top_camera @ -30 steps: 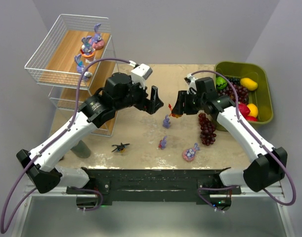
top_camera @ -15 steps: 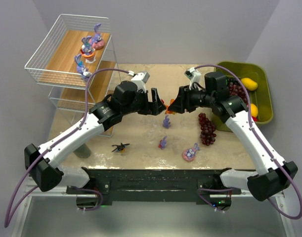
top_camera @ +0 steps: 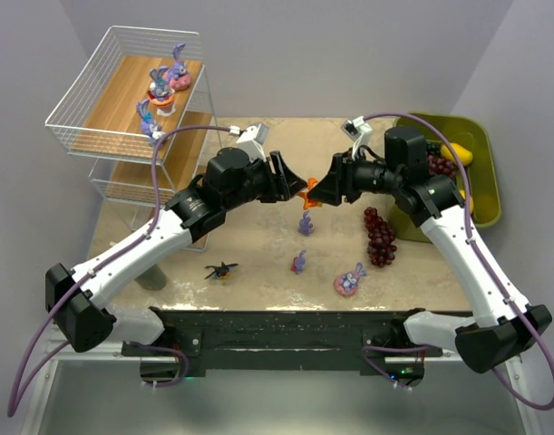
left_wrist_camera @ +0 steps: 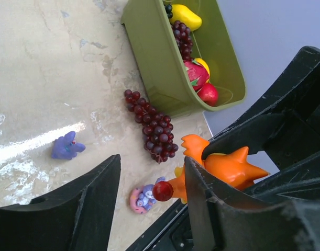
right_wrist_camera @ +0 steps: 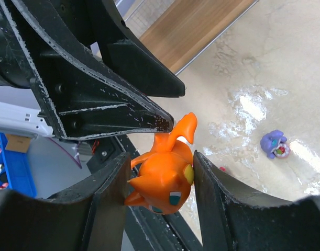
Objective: Place and organize the plastic toys onto the shelf
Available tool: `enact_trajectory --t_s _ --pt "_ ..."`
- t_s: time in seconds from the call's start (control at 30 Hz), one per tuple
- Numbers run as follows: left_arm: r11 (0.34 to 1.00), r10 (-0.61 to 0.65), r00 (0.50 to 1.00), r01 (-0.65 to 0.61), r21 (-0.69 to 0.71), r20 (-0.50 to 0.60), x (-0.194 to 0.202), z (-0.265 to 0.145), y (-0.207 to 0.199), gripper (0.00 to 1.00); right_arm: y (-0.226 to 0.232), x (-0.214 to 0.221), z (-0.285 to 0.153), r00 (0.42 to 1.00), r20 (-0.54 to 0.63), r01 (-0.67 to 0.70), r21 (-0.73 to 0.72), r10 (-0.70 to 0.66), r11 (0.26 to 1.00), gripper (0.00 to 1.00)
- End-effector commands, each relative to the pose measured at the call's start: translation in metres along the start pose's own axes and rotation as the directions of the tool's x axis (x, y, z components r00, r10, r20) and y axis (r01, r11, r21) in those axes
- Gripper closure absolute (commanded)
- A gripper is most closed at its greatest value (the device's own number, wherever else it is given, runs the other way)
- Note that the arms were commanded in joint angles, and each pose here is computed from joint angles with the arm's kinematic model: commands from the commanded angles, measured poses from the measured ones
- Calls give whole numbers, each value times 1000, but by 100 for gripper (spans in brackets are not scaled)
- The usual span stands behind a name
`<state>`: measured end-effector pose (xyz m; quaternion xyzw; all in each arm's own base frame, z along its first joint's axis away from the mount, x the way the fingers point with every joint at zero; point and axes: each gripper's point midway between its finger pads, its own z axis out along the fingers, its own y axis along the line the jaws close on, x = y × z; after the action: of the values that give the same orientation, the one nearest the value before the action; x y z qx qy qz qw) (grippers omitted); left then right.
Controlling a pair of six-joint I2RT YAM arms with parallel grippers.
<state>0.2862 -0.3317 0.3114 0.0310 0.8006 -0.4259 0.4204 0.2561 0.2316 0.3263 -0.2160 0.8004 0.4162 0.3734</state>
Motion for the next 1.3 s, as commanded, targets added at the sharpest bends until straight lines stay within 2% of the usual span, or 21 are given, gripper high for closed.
enact_trajectory --t_s 0.0,0.3,0.33,0.4,0.5,0.6,0.63,0.73,0.77,0.87,1.1,1.27 --pt "998 -26 999 24 53 46 -11 -1 -13 48 21 -21 -12 996 70 62 -49 -58 997 100" --pt "997 -42 998 40 65 36 -4 0 -19 79 20 -28 -12 994 104 43 -35 -39 998 100" --pt "997 -42 999 40 65 34 -3 1 -20 88 19 -28 -11 994 104 41 -34 -37 999 100" --pt "997 -45 999 43 68 30 -2 1 -21 100 20 -29 -11 994 105 37 -31 -33 999 100" --pt "996 -55 998 52 75 36 -5 0 -25 100 18 -30 -12 993 116 33 -21 -30 999 99" --pt "994 -69 997 66 84 41 -9 -2 -30 100 20 -32 -14 991 130 37 -19 -35 999 86" --pt "994 -74 996 70 89 45 -11 -3 -32 100 21 -34 -15 989 139 45 -19 -42 999 75" --pt "991 -90 994 83 102 61 -18 -6 -38 100 24 -39 -21 983 172 68 -15 -65 998 59" --pt "991 -93 993 86 106 71 -22 -7 -40 100 26 -41 -23 980 185 79 -15 -75 997 48" --pt "988 -105 990 93 123 93 -31 -12 -48 100 28 -44 -25 975 202 99 -14 -94 995 35" --pt "978 -162 977 140 158 138 -50 -24 -62 100 39 -60 -41 947 284 154 3 -148 988 22" --pt "957 -221 961 179 230 169 -65 -37 -79 100 51 -67 -58 914 352 211 15 -203 977 19"
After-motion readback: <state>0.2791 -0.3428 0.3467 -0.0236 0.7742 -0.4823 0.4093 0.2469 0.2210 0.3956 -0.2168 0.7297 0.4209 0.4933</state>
